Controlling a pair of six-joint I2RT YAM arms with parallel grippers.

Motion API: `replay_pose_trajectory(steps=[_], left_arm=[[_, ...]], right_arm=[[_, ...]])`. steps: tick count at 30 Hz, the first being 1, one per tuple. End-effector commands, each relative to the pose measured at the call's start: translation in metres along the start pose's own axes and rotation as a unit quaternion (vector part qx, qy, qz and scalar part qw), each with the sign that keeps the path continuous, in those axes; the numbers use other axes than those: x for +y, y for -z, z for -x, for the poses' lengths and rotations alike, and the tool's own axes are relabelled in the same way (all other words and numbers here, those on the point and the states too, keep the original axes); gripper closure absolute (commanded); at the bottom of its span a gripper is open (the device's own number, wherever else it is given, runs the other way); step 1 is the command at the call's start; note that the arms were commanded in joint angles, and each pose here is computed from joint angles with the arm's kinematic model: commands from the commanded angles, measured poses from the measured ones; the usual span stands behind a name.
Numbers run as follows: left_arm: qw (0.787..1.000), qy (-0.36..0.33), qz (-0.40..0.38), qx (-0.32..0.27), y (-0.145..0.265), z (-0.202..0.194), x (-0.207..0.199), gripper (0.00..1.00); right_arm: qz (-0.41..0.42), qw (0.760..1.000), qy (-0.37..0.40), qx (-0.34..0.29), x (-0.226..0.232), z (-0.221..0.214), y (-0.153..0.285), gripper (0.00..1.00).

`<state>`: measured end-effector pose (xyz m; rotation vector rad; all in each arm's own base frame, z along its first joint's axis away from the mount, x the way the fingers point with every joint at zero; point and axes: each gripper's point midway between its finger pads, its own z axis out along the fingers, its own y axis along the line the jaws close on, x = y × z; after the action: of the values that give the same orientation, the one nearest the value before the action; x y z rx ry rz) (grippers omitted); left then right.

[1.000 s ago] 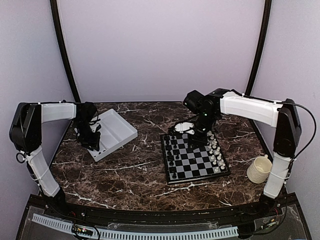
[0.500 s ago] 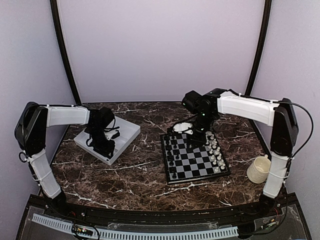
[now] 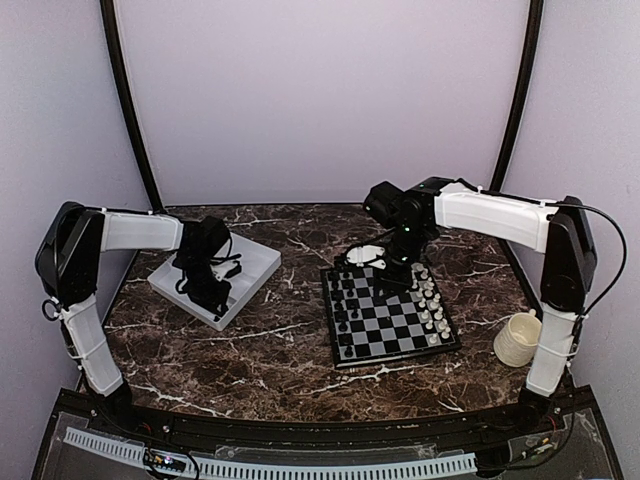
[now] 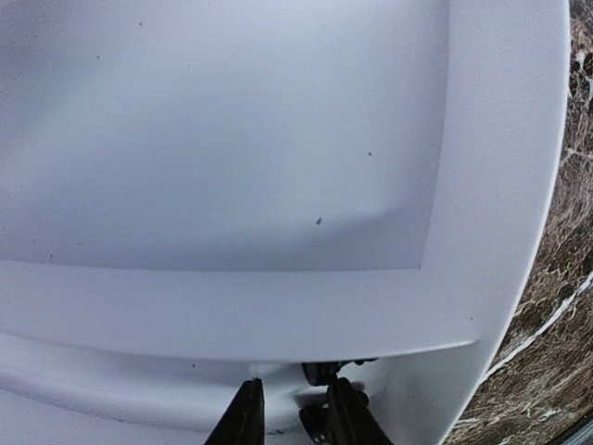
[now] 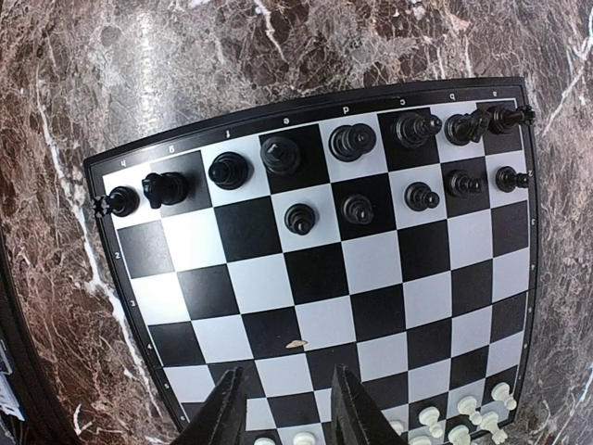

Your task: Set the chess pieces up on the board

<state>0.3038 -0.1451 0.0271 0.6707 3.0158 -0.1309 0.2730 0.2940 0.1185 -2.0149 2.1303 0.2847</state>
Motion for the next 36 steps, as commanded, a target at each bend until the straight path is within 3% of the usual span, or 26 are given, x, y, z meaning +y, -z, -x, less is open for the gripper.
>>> replay_pose_trajectory(steps=[1, 8, 14, 22, 36], left_arm=[[1.0, -0.008, -0.02, 0.009, -0.006, 0.0, -0.006, 0.76], [0.999, 0.015, -0.012, 0.041, -0.012, -0.016, -0.003, 0.74], [0.999, 0.038, 0.02, 0.03, -0.01, -0.004, 0.008, 0.73], [0.999, 0.032, 0.005, -0.036, 0.014, 0.026, 0.003, 0.7], [0.993, 0.104, -0.026, -0.048, 0.023, 0.03, 0.004, 0.71]], right_arm=[[0.002, 1.0, -0.001, 0.001, 0.0, 0.003, -0.001, 0.67], [0.005, 1.0, -0.004, 0.001, 0.001, 0.003, -0.003, 0.68], [0.006, 1.0, -0.002, 0.0, 0.0, 0.006, -0.005, 0.68], [0.007, 1.0, -0.007, 0.003, 0.002, 0.003, -0.006, 0.68], [0.011, 1.0, -0.01, 0.009, 0.002, 0.005, -0.008, 0.68]])
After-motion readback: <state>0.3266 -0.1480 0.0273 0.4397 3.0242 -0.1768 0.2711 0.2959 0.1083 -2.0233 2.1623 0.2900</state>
